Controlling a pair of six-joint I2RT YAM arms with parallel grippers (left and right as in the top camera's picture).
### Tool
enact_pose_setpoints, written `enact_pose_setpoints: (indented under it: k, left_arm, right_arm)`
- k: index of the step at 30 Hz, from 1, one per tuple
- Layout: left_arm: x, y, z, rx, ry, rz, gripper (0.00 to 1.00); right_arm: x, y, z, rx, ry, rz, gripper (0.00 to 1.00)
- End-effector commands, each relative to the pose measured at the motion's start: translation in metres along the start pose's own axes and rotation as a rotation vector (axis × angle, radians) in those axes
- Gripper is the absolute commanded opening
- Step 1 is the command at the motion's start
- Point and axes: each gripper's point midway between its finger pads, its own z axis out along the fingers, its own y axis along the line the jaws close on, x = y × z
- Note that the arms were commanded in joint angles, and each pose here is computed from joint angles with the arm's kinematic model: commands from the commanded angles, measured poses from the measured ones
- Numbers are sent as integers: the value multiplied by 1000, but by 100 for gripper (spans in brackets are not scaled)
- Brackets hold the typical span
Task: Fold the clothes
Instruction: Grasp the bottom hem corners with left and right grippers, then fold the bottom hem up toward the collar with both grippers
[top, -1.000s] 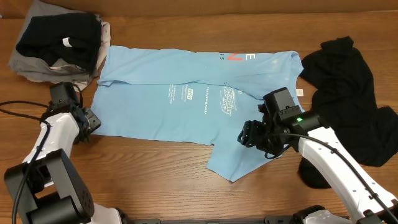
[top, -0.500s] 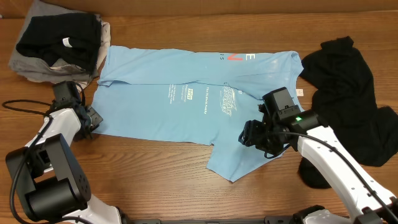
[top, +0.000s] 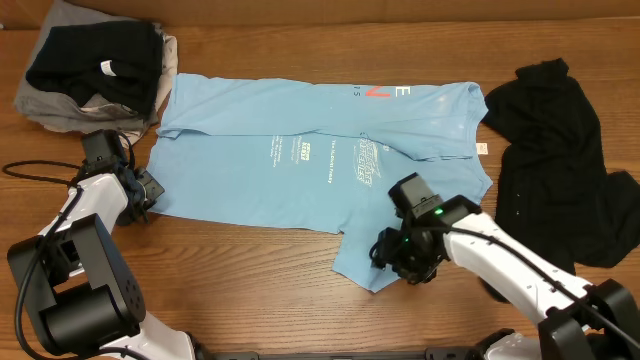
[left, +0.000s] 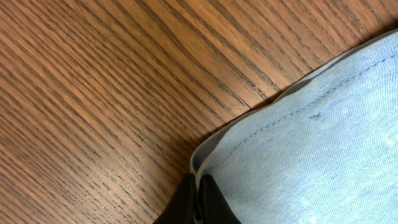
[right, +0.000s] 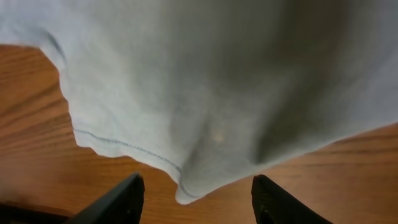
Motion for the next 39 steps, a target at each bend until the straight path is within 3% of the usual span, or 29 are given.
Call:
enact_pose_setpoints:
  k: [1, 9, 12, 16, 19, 20, 26, 34, 39]
  left_arm:
    - [42, 5, 28, -4, 149, 2, 4]
    - [45, 6, 28, -8, 160, 3, 4]
    - [45, 6, 28, -8, 161, 3, 4]
    - [45, 6, 27, -8, 160, 3, 4]
    - [45, 6, 27, -9, 161, 12, 4]
    - [45, 7, 27, -11, 166, 13, 4]
    - [35, 4, 11, -15, 187, 63, 4]
    - [-21, 1, -61, -64, 151, 69, 4]
    - [-31, -2, -70, -56, 124, 93, 4]
  right_arm:
    - [14, -1, 8, 54, 5, 41, 59]
    - [23, -13, 25, 142, -56, 79, 54]
    - [16, -12, 25, 143, -89, 74, 35]
    - [12, -14, 25, 153, -112, 72, 20]
    - [10, -14, 24, 155, -125, 71, 15]
    - [8, -17, 24, 168, -137, 89, 5]
    - [5, -23, 8, 192, -155, 135, 4]
    - [5, -30, -98, 143, -185, 126, 4]
    - [-12, -33, -139, 105, -221, 71, 4]
